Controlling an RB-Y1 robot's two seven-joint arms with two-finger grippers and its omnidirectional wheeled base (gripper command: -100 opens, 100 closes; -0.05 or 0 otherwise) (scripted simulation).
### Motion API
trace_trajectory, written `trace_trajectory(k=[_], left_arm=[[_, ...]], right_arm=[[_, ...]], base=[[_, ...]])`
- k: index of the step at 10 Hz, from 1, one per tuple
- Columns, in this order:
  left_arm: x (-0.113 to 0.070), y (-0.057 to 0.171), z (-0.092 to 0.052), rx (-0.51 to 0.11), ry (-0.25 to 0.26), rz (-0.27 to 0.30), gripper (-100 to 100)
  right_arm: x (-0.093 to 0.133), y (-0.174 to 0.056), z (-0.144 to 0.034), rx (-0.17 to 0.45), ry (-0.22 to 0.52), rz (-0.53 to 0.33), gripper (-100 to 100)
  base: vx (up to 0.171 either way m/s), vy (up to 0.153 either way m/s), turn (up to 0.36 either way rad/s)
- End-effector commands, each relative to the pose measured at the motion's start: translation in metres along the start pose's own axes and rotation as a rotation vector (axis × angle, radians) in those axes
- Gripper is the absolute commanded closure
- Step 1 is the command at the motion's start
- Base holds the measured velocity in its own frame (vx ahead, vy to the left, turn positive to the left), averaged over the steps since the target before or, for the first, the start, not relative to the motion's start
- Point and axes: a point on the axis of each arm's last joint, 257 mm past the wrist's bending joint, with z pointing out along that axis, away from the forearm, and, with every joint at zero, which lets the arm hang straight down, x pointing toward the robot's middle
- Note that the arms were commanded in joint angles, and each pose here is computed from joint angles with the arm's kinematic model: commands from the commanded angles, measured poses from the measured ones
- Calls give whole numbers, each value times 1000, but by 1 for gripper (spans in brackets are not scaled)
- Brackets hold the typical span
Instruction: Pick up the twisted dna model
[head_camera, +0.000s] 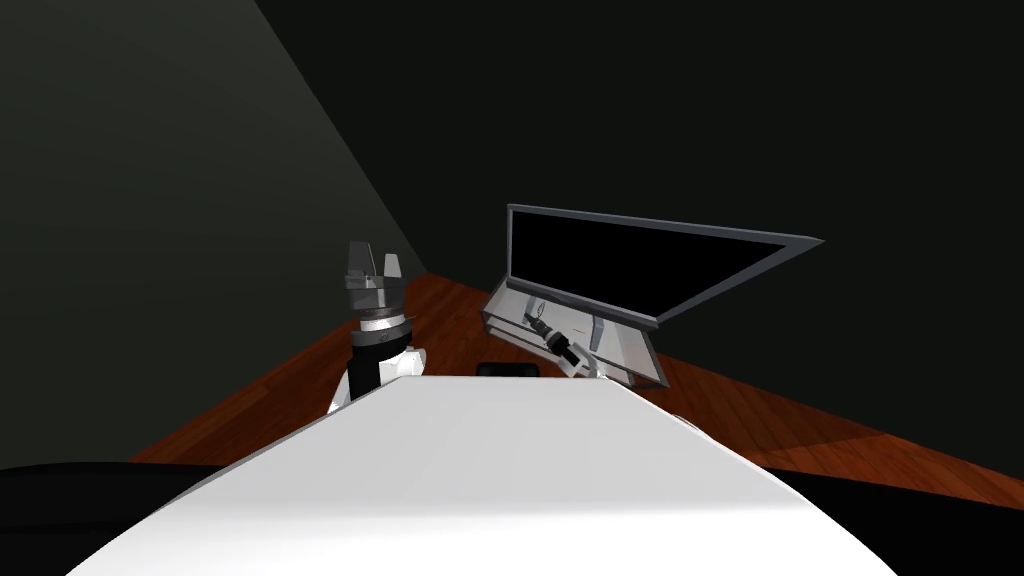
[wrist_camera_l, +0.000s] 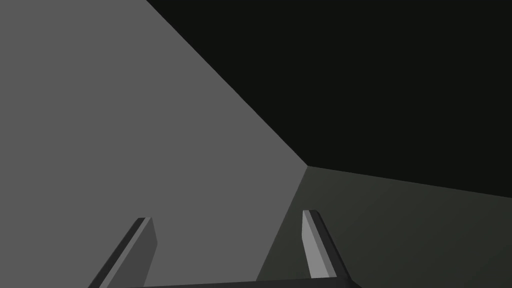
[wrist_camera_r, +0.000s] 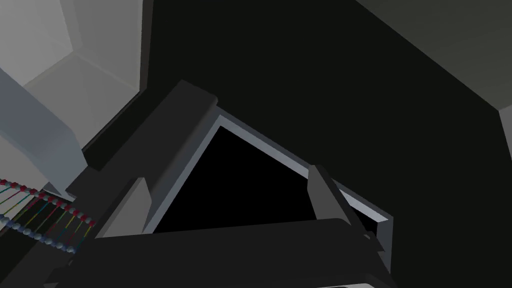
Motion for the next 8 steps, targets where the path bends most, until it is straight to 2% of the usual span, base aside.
trace_trajectory(k=[1, 2, 4, 6, 7, 8], left_arm=[[0, 0, 0, 0, 0, 0, 0], [0, 0, 0, 0, 0, 0, 0], [0, 0, 0, 0, 0, 0, 0], [0, 0, 0, 0, 0, 0, 0], [0, 0, 0, 0, 0, 0, 0], [0, 0, 0, 0, 0, 0, 0]], right_arm=[[9, -17, -2, 34, 30, -17, -100], [15, -25, -1, 47, 72, -58, -100], [18, -38, -6, 74, 79, -56, -100], [27, -67, -12, 127, 161, -135, -100], [28, -78, -17, 151, 167, -134, -100], [30, -91, -20, 175, 203, -173, -100]], base=[[21, 52, 26], [29, 53, 57], [18, 32, 9], [35, 62, 78], [39, 70, 23], [35, 66, 54]])
